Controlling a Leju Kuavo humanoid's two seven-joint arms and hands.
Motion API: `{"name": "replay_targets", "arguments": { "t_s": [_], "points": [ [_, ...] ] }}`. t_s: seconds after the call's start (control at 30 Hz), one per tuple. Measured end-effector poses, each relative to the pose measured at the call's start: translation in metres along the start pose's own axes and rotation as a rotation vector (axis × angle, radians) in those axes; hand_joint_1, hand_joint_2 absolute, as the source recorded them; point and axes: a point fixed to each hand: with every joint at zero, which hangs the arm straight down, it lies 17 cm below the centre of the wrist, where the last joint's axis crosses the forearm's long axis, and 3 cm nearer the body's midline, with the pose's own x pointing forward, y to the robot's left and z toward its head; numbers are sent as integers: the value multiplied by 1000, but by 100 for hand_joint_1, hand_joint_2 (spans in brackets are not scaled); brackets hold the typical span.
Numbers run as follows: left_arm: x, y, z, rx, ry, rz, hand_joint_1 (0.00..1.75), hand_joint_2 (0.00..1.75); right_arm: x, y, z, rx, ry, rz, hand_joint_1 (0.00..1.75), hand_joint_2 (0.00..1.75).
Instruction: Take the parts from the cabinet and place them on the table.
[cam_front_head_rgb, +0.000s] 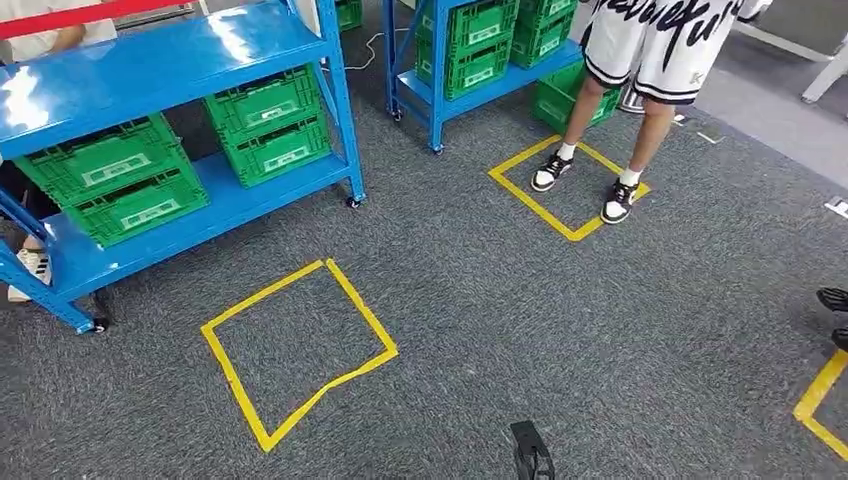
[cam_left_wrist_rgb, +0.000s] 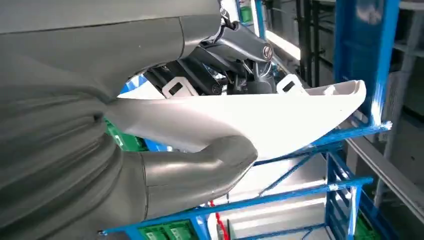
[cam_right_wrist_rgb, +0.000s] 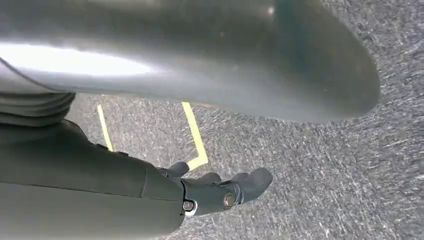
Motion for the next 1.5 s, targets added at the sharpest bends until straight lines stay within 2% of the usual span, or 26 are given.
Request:
{"name": "replay_targets", "arguments": {
  "t_s": [0.4,0.97,1.4,1.5],
  "points": [
    [-8,3,-1,16,23,-23,175,175,1,4,0,18,-28,5,0,0],
    [-4,19,15,77,12,-20,175,175,-2,-1,1,30,-26,24,0,0],
    [-2,28,17,75,17,-39,175,175,-9,-1,1,27,-8,26,0,0],
    [4,29,10,76,3,-40,175,175,-6,-1,1,22,-11,23,0,0]
  ]
}}
